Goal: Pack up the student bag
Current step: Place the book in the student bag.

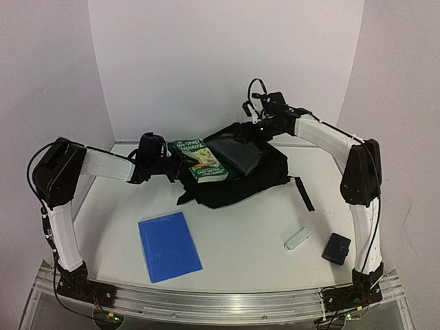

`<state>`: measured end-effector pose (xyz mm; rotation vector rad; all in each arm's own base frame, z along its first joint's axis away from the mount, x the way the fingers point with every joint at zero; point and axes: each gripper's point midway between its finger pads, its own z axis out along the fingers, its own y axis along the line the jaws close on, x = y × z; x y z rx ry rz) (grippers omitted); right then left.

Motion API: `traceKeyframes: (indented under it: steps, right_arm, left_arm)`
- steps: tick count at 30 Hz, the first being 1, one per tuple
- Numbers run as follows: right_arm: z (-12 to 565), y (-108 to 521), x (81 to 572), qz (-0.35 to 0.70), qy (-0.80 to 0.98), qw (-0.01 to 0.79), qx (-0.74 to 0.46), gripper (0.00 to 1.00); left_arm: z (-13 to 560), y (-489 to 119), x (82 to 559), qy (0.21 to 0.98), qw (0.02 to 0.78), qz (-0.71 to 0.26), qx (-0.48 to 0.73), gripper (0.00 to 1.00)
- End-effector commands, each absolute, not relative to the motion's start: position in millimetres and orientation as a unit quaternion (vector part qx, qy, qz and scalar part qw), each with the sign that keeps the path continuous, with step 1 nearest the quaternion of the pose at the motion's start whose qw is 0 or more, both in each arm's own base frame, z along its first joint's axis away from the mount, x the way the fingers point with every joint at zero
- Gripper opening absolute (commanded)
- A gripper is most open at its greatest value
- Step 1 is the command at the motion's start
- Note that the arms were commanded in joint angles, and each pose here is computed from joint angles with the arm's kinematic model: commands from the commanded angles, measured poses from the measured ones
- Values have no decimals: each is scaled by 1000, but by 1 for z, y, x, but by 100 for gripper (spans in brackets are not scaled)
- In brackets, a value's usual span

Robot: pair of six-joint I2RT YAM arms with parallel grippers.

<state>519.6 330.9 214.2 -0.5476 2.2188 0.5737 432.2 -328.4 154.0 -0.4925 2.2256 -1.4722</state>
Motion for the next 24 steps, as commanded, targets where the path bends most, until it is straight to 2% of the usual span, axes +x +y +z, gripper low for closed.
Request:
traceKeyframes:
  steps: [1, 8, 11, 15, 17, 20, 22, 24]
  right_arm:
    - [195, 347, 521, 137, 864, 399, -274, 70]
    - [148, 358, 528, 58, 866, 388, -310, 70]
    - [135, 353, 532, 32, 869, 382, -313, 76]
    - [120, 350, 534, 6, 869, 376, -321, 72]
    - [110, 348, 536, -15, 867, 372, -330, 62]
    - [111, 344, 543, -41, 866, 377, -326, 23]
    - [122, 348, 541, -24, 866, 381, -323, 3]
    - [138, 357, 535, 12, 865, 386, -320, 0]
  left_arm:
    - [189, -339, 446, 763, 230, -581, -165, 0]
    - [155, -333, 437, 794, 191, -543, -195, 0]
    - [156, -329, 432, 796, 192, -539, -196, 0]
    - [164, -325, 427, 798, 201, -535, -190, 0]
    - [172, -324, 426, 799, 206, -534, -182, 0]
    - [187, -326, 424, 798, 213, -540, -162, 0]
    - [200, -330, 422, 792, 220, -552, -141, 0]
    - [216, -334, 422, 782, 228, -568, -120, 0]
